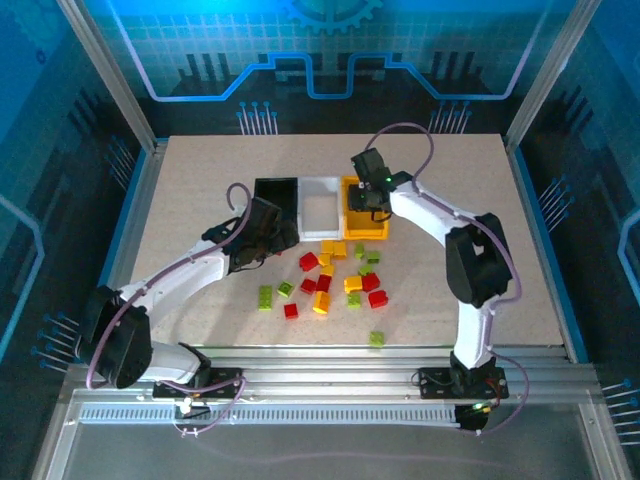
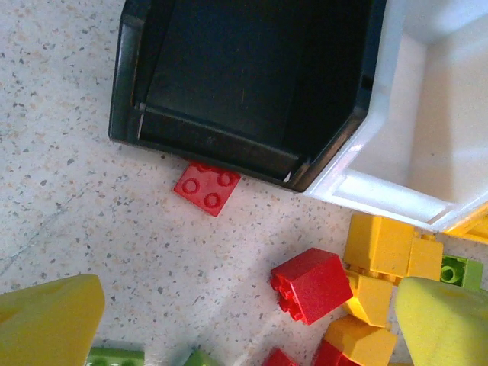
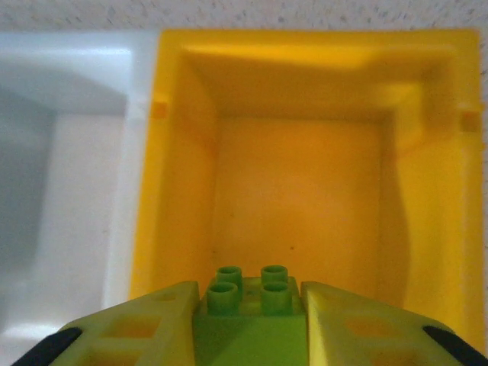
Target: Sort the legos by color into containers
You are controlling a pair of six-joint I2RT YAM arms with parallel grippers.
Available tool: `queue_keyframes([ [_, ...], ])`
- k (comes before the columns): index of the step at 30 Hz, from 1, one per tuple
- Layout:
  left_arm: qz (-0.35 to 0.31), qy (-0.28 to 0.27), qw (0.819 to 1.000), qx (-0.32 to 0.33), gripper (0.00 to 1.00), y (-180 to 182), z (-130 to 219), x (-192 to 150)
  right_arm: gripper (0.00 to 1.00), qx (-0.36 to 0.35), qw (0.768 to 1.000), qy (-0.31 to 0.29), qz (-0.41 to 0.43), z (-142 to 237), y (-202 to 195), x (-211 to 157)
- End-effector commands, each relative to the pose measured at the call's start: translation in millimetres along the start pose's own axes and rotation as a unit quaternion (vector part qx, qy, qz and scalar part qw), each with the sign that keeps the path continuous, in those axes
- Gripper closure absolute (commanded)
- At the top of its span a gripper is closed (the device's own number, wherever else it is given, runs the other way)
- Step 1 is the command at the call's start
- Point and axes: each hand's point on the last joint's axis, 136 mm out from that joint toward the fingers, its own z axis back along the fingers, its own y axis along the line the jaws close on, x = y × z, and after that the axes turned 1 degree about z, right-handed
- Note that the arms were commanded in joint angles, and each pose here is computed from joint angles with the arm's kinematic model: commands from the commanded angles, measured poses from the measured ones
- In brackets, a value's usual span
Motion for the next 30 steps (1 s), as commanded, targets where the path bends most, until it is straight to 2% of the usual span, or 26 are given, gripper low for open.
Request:
queue_keyframes([
  [1, 0.005, 0.005, 1.000, -0.006, 0.01, 1.9, 5.3, -2.0, 0.58, -0.008, 1.000, 0.008, -0.003, 1.5, -3.0, 6.8],
  [7, -0.010, 0.003, 1.000, 0.010, 0.03, 3.8, 1.8, 0.6, 0.37, 0.001, 1.000, -0.005, -0.006, 15.2, -1.2, 12.4],
  [9, -0.020, 0.004, 1.000, 0.011, 0.10, 2.6, -3.5, -0.1, 0.34, 0.004, 1.000, -0.013, -0.010, 23.7, -2.0, 13.3],
  [12, -0.066, 0.004, 0.998, 0.008, 0.12, -10.6, -11.3, -7.7, 0.33, 0.015, 1.000, -0.023, -0.015, 37.5, -0.9, 8.4],
  [17, -0.157, 0.032, 0.987, 0.004, 0.02, -46.7, -32.7, -39.6, 0.33, 0.021, 0.999, -0.027, -0.021, 53.6, -5.7, -11.4],
  [20, -0.195, 0.042, 0.980, 0.000, 0.01, -59.4, -46.5, -51.6, 0.32, 0.023, 0.999, -0.028, -0.026, 60.7, -10.4, -21.8],
  [23, -0.227, 0.046, 0.973, 0.013, 0.03, -63.2, -57.3, -56.3, 0.32, 0.023, 0.999, -0.028, -0.027, 66.3, -13.7, -28.4],
  [30, -0.255, 0.050, 0.965, 0.048, 0.15, -53.5, -68.5, -63.4, 0.32, 0.017, 0.999, -0.028, -0.032, 72.2, -22.8, -35.5],
])
